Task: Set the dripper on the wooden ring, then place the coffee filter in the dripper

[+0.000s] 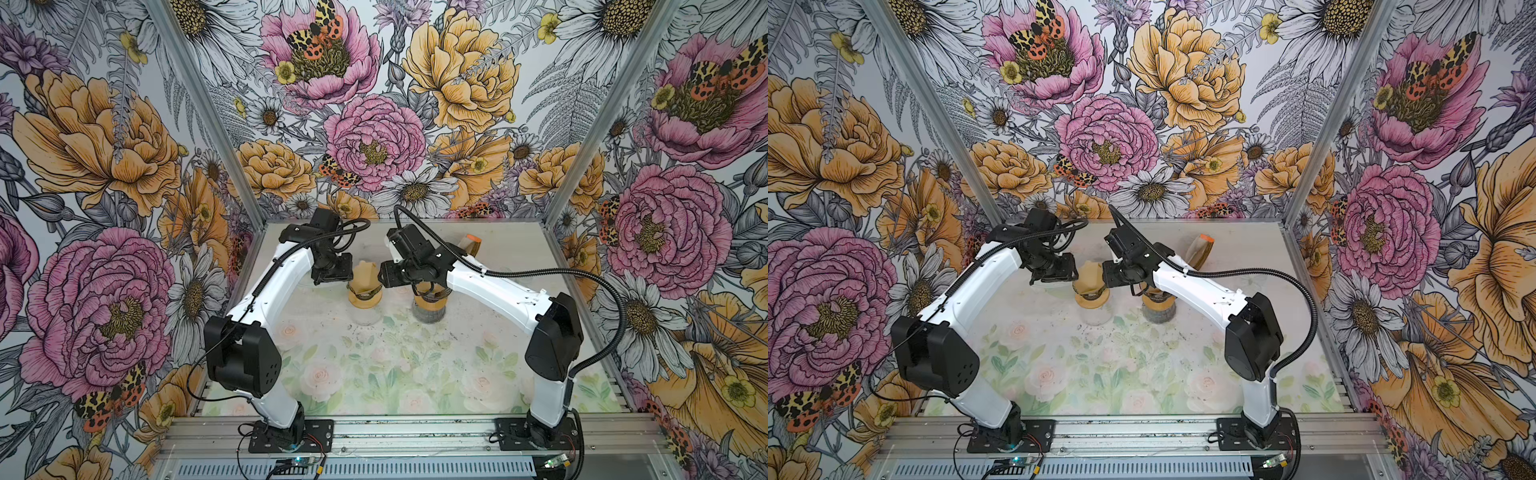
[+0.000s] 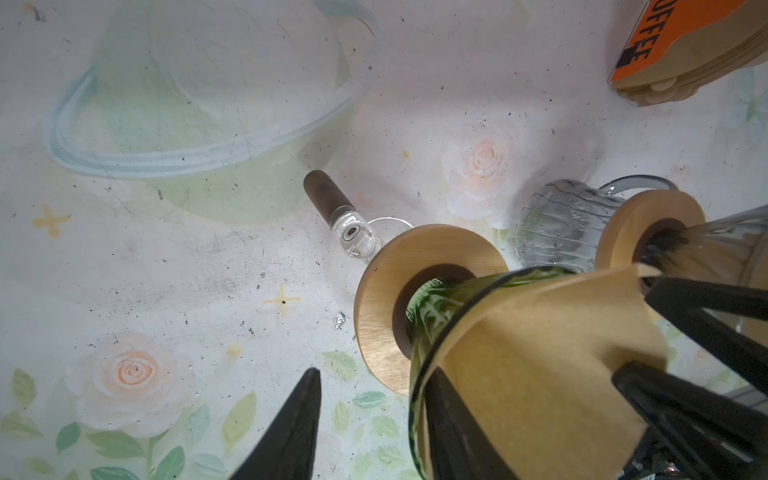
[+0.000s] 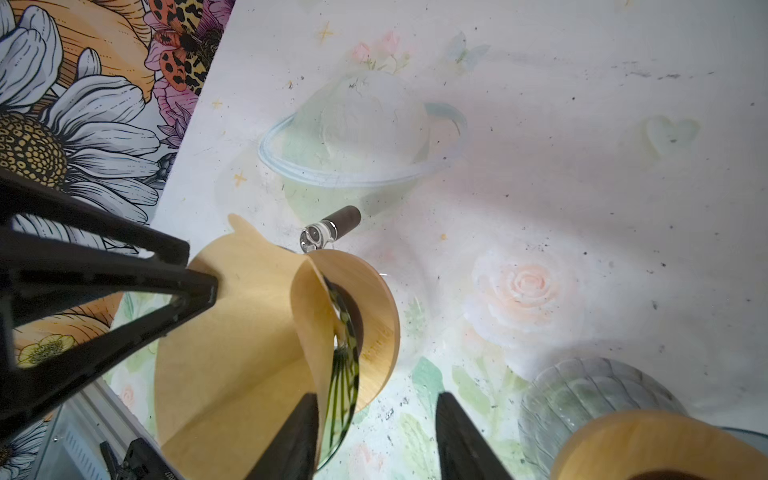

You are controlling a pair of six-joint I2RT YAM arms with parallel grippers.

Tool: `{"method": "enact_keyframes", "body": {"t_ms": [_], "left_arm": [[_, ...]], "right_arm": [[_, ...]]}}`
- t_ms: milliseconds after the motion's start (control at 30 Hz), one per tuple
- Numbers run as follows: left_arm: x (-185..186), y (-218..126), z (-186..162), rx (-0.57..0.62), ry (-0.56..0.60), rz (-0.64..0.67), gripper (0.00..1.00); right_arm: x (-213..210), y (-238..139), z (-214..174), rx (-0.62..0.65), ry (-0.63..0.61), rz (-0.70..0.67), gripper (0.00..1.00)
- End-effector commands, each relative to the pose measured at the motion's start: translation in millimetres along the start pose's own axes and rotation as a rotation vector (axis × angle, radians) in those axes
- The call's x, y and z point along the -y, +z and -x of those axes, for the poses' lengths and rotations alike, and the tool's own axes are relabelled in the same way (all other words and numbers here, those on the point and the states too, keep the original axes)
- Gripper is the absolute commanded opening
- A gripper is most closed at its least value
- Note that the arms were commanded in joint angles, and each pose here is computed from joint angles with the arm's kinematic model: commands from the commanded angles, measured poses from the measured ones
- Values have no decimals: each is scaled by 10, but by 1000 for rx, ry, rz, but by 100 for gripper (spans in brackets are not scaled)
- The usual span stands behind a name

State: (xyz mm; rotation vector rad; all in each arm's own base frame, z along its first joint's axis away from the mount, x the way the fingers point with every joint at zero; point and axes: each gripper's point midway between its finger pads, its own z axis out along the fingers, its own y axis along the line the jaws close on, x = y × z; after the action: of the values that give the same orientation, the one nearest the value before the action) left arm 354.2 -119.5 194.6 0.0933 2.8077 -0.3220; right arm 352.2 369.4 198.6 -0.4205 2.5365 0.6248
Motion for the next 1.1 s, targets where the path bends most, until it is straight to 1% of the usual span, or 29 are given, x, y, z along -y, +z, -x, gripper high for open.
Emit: {"method": "enact_keyframes", "body": {"t_ms": [0,67,100,333,467,667,900,1067], "left_arm": [[-4,49,24,8,-10,-8,43],[-5,59,15,5,-11,-8,43],[-2,66,8,3,-11,-10,43],[-4,106,-51,-9,-21,-12,43],[-25,103,-70,-8,-26,-5,42],[-40,60,-34,7,-34,-10,42],[119,-70,71,35,-35,-99,46],[158,-165,103,57,-34,-124,48]], "right_arm": [[92,118,-103,-33,-16,-51,45],[87,133,-116,-39,-17,-48,44],[-26,150,-182,-49,-38,-34,44],[-89,214,-208,-64,-56,-29,43],[-85,235,-218,-70,-64,-42,41],[-46,159,-154,-45,-70,-72,39],[-89,134,-98,-50,-90,-68,37],[-90,148,-102,-54,-93,-70,35]]}}
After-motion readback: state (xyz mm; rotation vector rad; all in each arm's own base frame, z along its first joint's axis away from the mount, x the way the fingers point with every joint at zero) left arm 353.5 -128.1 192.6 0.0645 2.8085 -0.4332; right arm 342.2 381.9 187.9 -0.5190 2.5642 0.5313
